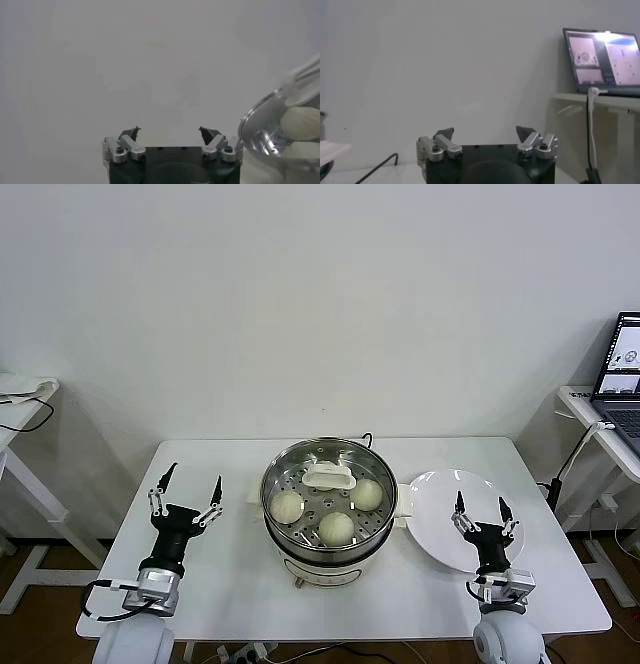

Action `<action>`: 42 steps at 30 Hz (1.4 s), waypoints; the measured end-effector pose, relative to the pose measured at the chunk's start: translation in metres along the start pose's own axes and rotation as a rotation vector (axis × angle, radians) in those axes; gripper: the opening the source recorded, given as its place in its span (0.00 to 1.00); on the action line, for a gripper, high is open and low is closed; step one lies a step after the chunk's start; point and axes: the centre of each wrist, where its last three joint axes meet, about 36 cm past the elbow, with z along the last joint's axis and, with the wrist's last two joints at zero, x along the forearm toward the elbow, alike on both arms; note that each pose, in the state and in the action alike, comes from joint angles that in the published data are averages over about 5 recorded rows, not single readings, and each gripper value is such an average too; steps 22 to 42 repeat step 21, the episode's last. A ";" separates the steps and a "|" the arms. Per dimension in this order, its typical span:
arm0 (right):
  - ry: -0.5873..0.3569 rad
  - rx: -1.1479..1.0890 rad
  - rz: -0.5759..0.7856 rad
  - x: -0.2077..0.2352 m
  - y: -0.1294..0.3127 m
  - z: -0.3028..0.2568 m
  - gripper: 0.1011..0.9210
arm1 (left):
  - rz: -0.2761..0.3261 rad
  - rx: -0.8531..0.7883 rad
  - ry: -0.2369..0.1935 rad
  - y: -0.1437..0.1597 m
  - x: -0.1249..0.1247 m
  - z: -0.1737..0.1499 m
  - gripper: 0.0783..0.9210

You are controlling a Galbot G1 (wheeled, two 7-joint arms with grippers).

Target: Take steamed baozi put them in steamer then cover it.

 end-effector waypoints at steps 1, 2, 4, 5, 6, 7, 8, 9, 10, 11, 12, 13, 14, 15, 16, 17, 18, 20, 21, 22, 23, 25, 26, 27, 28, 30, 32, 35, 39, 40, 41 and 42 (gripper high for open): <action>0.003 -0.002 -0.002 0.002 0.000 0.001 0.88 | -0.002 0.017 -0.002 0.001 0.001 0.003 0.88; 0.005 -0.005 -0.005 0.004 0.001 0.001 0.88 | -0.003 0.032 -0.003 0.002 0.003 0.005 0.88; 0.010 -0.007 -0.009 0.008 0.001 0.002 0.88 | -0.005 0.057 -0.004 0.003 0.006 0.010 0.88; 0.012 -0.008 -0.010 0.010 0.000 0.003 0.88 | -0.007 0.067 -0.004 0.004 0.007 0.012 0.88; 0.015 -0.007 -0.011 0.011 0.000 0.004 0.88 | -0.008 0.075 -0.004 0.005 0.008 0.014 0.88; 0.017 -0.007 -0.012 0.013 0.000 0.005 0.88 | -0.010 0.082 -0.005 0.006 0.009 0.017 0.88; 0.019 -0.006 -0.013 0.014 -0.001 0.006 0.88 | -0.012 0.087 -0.005 0.006 0.010 0.019 0.88; 0.020 -0.006 -0.014 0.016 -0.001 0.006 0.88 | -0.014 0.092 -0.006 0.007 0.011 0.021 0.88; 0.021 -0.005 -0.016 0.017 -0.002 0.007 0.88 | -0.016 0.095 -0.006 0.008 0.012 0.023 0.88; 0.021 -0.005 -0.018 0.018 -0.002 0.008 0.88 | -0.017 0.099 -0.008 0.008 0.013 0.024 0.88; 0.021 -0.004 -0.020 0.018 -0.002 0.008 0.88 | -0.019 0.101 -0.009 0.009 0.013 0.026 0.88; 0.020 -0.004 -0.022 0.019 -0.003 0.009 0.88 | -0.021 0.104 -0.011 0.009 0.014 0.028 0.88; 0.020 -0.004 -0.024 0.019 -0.003 0.009 0.88 | -0.023 0.108 -0.012 0.009 0.014 0.029 0.88; 0.019 -0.004 -0.025 0.019 -0.003 0.010 0.88 | -0.026 0.112 -0.012 0.009 0.014 0.031 0.88; 0.019 -0.004 -0.026 0.019 -0.003 0.011 0.88 | -0.028 0.115 -0.012 0.009 0.015 0.032 0.88; 0.019 -0.005 -0.027 0.019 -0.002 0.011 0.88 | -0.030 0.119 -0.011 0.009 0.016 0.033 0.88; 0.018 -0.006 -0.028 0.019 -0.002 0.012 0.88 | -0.031 0.122 -0.011 0.008 0.016 0.034 0.88; 0.018 -0.007 -0.030 0.020 -0.002 0.013 0.88 | -0.032 0.126 -0.011 0.008 0.017 0.035 0.88; 0.017 -0.008 -0.031 0.020 -0.002 0.013 0.88 | -0.032 0.127 -0.011 0.008 0.018 0.035 0.88; 0.017 -0.008 -0.031 0.020 -0.002 0.013 0.88 | -0.032 0.127 -0.011 0.008 0.018 0.035 0.88; 0.017 -0.008 -0.031 0.020 -0.002 0.013 0.88 | -0.032 0.127 -0.011 0.008 0.018 0.035 0.88; 0.017 -0.008 -0.031 0.020 -0.002 0.013 0.88 | -0.032 0.127 -0.011 0.008 0.018 0.035 0.88; 0.017 -0.008 -0.031 0.020 -0.002 0.013 0.88 | -0.032 0.127 -0.011 0.008 0.018 0.035 0.88; 0.017 -0.008 -0.031 0.020 -0.002 0.013 0.88 | -0.032 0.127 -0.011 0.008 0.018 0.035 0.88; 0.017 -0.008 -0.031 0.020 -0.002 0.013 0.88 | -0.032 0.127 -0.011 0.008 0.018 0.035 0.88; 0.017 -0.008 -0.031 0.020 -0.002 0.013 0.88 | -0.032 0.127 -0.011 0.008 0.018 0.035 0.88; 0.017 -0.008 -0.031 0.020 -0.002 0.013 0.88 | -0.032 0.127 -0.011 0.008 0.018 0.035 0.88; 0.017 -0.008 -0.031 0.020 -0.002 0.013 0.88 | -0.032 0.127 -0.011 0.008 0.018 0.035 0.88; 0.017 -0.008 -0.031 0.020 -0.002 0.013 0.88 | -0.032 0.127 -0.011 0.008 0.018 0.035 0.88; 0.017 -0.008 -0.031 0.020 -0.002 0.013 0.88 | -0.032 0.127 -0.011 0.008 0.018 0.035 0.88; 0.017 -0.008 -0.031 0.020 -0.002 0.013 0.88 | -0.032 0.127 -0.011 0.008 0.018 0.035 0.88; 0.017 -0.008 -0.031 0.020 -0.002 0.013 0.88 | -0.032 0.127 -0.011 0.008 0.018 0.035 0.88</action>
